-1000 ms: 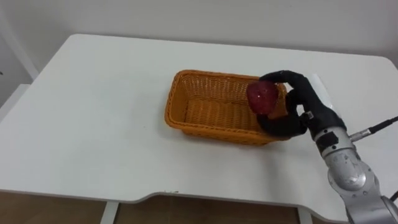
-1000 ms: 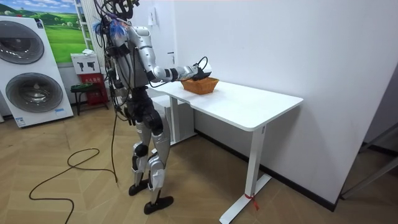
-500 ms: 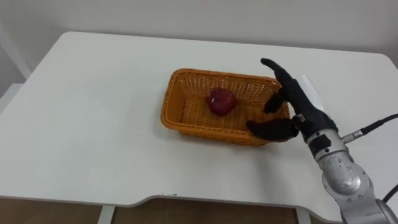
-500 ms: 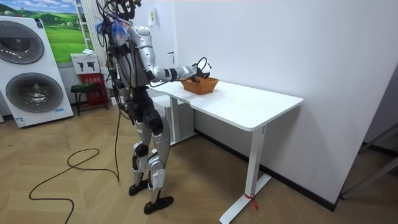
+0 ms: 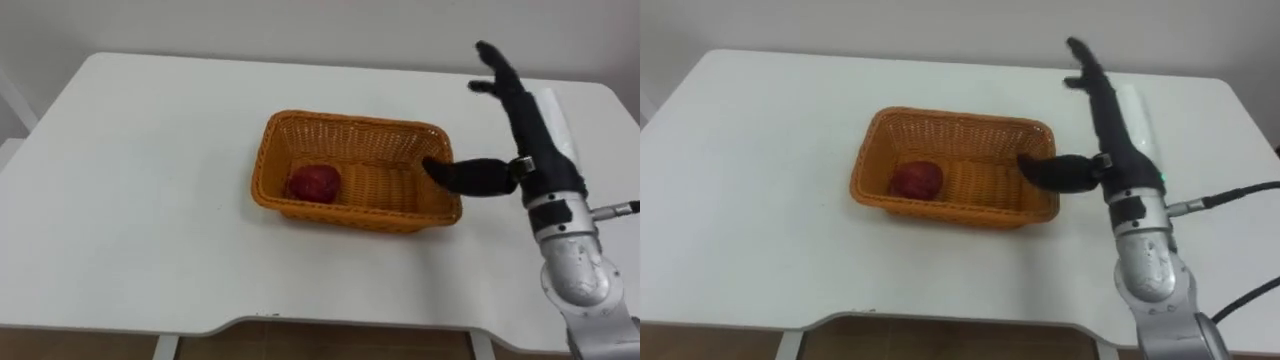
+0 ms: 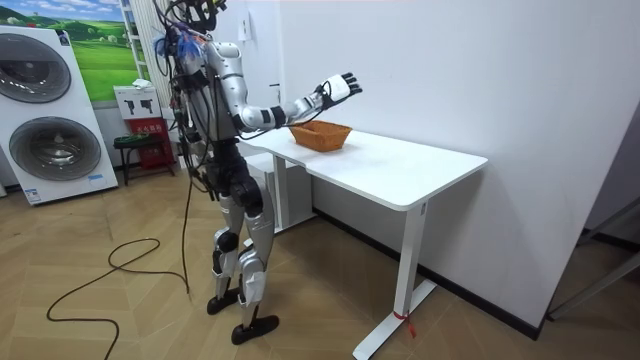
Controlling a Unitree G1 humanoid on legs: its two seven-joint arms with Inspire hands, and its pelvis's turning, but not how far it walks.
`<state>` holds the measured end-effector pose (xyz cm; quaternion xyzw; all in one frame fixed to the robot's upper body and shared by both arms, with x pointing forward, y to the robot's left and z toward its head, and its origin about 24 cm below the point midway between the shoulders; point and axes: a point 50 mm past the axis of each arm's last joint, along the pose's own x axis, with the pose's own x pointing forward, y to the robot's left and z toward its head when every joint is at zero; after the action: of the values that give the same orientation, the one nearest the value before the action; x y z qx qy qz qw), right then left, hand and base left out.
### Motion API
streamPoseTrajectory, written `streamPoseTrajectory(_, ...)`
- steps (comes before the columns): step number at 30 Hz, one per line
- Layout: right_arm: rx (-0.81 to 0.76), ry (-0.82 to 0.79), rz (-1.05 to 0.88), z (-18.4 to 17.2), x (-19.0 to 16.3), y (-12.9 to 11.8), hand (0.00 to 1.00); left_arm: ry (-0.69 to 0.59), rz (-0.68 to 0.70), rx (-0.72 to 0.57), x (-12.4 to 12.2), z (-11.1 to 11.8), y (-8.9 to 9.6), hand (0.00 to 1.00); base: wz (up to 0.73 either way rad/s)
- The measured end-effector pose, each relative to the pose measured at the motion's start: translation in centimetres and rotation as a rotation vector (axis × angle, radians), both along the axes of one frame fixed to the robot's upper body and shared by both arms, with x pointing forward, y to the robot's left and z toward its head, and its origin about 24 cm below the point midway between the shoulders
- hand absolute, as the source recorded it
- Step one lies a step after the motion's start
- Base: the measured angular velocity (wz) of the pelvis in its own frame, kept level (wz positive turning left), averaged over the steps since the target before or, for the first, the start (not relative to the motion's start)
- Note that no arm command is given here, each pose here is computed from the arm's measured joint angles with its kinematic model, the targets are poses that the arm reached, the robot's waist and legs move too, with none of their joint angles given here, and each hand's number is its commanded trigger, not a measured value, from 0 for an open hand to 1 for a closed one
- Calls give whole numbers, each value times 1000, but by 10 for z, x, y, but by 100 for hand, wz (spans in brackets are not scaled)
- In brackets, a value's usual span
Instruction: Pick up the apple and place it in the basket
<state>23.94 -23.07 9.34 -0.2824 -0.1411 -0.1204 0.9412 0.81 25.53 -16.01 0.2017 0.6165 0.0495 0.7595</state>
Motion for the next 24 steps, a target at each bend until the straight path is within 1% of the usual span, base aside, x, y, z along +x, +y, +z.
streamPoseTrajectory(2, 25, -67, -99, 7, -3, -16, 0, 7, 13, 7, -2, 0, 1, 0, -6)
streamPoseTrajectory(4, 39, -147, -239, 16, -9, -36, 0, 12, 45, 17, -7, 1, 5, 0, -2)
streamPoseTrajectory(5, 46, -167, -274, 18, -11, -41, 0, 15, 52, 21, -9, 1, 5, 0, -6)
streamPoseTrajectory(9, 171, -312, -520, 27, -29, -74, 0, 40, 101, 47, -26, 2, 8, 0, -11)
streamPoseTrajectory(10, 221, -350, -607, 25, -35, -85, 0, 48, 106, 58, -30, 3, 9, 0, -5)
streamPoseTrajectory(11, 246, -361, -654, 22, -38, -91, 0, 51, 111, 64, -32, 3, 9, 0, 0)
streamPoseTrajectory(12, 309, -376, -745, 16, -45, -102, 0, 55, 128, 71, -36, 4, 11, 0, 0)
streamPoseTrajectory(13, 367, -380, -837, 9, -52, -113, 0, 58, 140, 76, -37, 4, 12, 0, 0)
streamPoseTrajectory(14, 389, -376, -881, 4, -56, -118, 0, 57, 147, 80, -37, 5, 13, 0, 0)
streamPoseTrajectory(16, 464, -347, -1045, -15, -74, -135, 0, 44, 170, 91, -36, 6, 16, 0, 0)
streamPoseTrajectory(17, 481, -337, -1082, -19, -78, -139, 0, 43, 177, 94, -36, 7, 17, 0, 0)
streamPoseTrajectory(19, 560, -309, -1215, -34, -94, -149, 0, 37, 194, 103, -33, 8, 19, 0, 0)
streamPoseTrajectory(20, 590, -305, -1243, -38, -96, -151, 0, 39, 195, 104, -32, 8, 19, 0, 0)
streamPoseTrajectory(22, 702, -231, -1343, -61, -107, -156, 0, 33, 200, 121, -29, 8, 19, 0, 0)
streamPoseTrajectory(23, 711, -196, -1371, -69, -112, -157, 0, 29, 199, 123, -27, 8, 19, 0, 0)
streamPoseTrajectory(24, 733, -123, -1432, -86, -124, -158, 0, 15, 197, 124, -23, 8, 19, 0, 0)
